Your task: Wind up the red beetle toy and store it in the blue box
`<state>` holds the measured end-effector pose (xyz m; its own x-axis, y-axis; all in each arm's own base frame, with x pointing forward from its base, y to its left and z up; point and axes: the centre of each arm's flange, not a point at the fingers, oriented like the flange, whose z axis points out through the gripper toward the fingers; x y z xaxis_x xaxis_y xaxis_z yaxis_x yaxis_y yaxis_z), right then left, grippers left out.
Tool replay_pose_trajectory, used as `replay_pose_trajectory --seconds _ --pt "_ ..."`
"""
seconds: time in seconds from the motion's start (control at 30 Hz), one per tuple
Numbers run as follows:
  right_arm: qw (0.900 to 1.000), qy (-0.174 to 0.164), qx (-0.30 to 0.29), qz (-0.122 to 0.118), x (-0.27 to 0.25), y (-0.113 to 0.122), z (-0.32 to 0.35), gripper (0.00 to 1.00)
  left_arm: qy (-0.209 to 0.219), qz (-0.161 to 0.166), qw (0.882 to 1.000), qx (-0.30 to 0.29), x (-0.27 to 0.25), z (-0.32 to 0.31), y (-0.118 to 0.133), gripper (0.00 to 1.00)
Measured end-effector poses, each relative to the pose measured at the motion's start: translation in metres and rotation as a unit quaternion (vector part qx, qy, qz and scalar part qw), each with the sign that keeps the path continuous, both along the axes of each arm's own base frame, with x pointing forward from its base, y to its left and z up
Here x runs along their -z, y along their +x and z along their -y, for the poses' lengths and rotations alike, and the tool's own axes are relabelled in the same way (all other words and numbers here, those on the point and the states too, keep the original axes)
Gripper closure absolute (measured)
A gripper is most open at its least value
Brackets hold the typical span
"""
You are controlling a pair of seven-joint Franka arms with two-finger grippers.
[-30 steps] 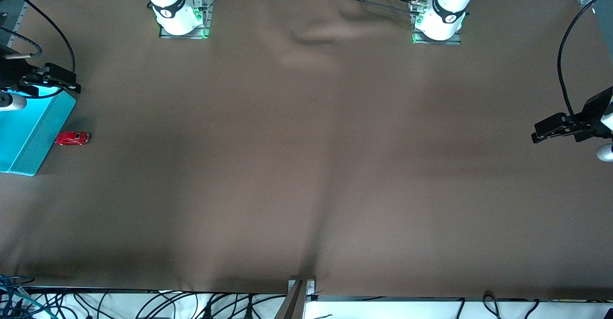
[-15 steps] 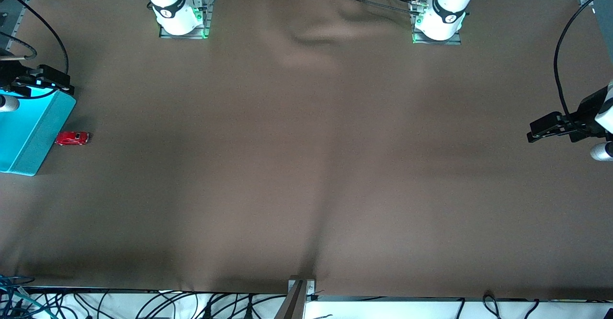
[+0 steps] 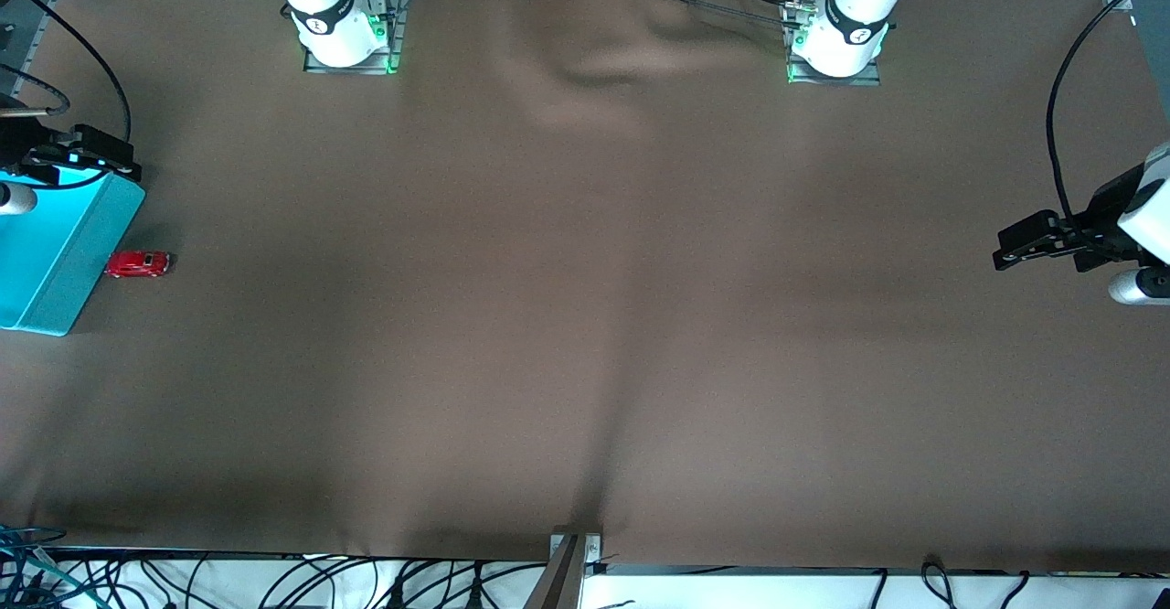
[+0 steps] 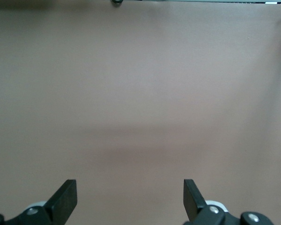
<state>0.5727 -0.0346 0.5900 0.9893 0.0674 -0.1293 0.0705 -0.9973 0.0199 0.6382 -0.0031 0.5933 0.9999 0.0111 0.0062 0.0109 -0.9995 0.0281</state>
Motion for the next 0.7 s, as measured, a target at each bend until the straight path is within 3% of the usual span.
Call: replay_pose_trajectory --seconds 0.43,0.7 --pt "1.0 -0.004 0.002 -0.013 0.023 0.009 0.003 0.0 0.0 -0.002 1.0 -0.001 0.002 -0.001 0.001 0.0" --pt "0.999 -0.015 0.031 0.009 0.058 0.019 0.015 0.0 0.0 -0.002 1.0 -0.001 0.002 -0.001 0.001 0.0"
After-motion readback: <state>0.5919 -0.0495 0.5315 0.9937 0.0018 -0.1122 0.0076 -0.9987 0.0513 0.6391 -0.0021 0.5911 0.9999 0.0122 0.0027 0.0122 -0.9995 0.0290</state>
